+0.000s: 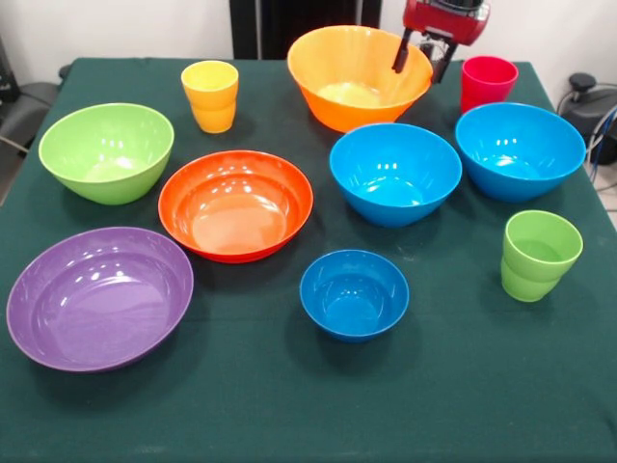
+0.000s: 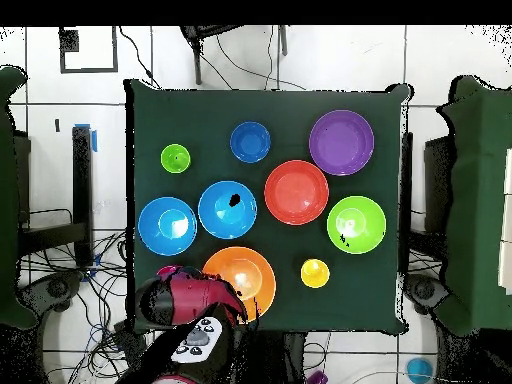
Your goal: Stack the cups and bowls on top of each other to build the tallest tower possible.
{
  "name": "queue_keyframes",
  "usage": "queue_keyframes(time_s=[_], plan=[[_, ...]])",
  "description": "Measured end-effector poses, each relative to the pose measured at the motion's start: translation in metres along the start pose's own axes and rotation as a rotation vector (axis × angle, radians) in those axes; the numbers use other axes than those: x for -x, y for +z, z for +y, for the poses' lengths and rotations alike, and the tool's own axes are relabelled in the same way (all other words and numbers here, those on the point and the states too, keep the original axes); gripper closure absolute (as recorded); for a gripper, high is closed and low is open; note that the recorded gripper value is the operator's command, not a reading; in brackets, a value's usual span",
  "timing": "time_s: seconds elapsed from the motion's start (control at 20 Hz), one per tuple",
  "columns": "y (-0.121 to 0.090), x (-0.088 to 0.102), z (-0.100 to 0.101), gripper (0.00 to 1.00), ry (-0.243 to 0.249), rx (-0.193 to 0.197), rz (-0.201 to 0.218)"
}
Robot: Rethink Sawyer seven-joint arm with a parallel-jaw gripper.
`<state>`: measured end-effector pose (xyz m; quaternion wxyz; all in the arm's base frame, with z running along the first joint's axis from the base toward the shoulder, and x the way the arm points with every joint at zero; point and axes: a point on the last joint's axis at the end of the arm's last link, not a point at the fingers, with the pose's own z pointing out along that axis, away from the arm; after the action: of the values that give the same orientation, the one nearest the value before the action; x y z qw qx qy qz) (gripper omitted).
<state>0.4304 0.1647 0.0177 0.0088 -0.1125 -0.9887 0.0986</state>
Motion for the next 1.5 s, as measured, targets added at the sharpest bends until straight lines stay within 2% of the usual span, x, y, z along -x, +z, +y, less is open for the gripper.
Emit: queue_keyframes(time_s=[0.45,1.0,1.3,1.5], plan=[[0.007,0.012,0.005,0.0,-0.005,0.001,-0.013],[0.014,0.017,0.008,0.0,-0.01,-0.003,-0.016],[0.004,0.024,0.005,0.0,0.003,0.005,-0.019],[-0.02,0.041,-0.004,0.0,0.04,0.022,-0.023]])
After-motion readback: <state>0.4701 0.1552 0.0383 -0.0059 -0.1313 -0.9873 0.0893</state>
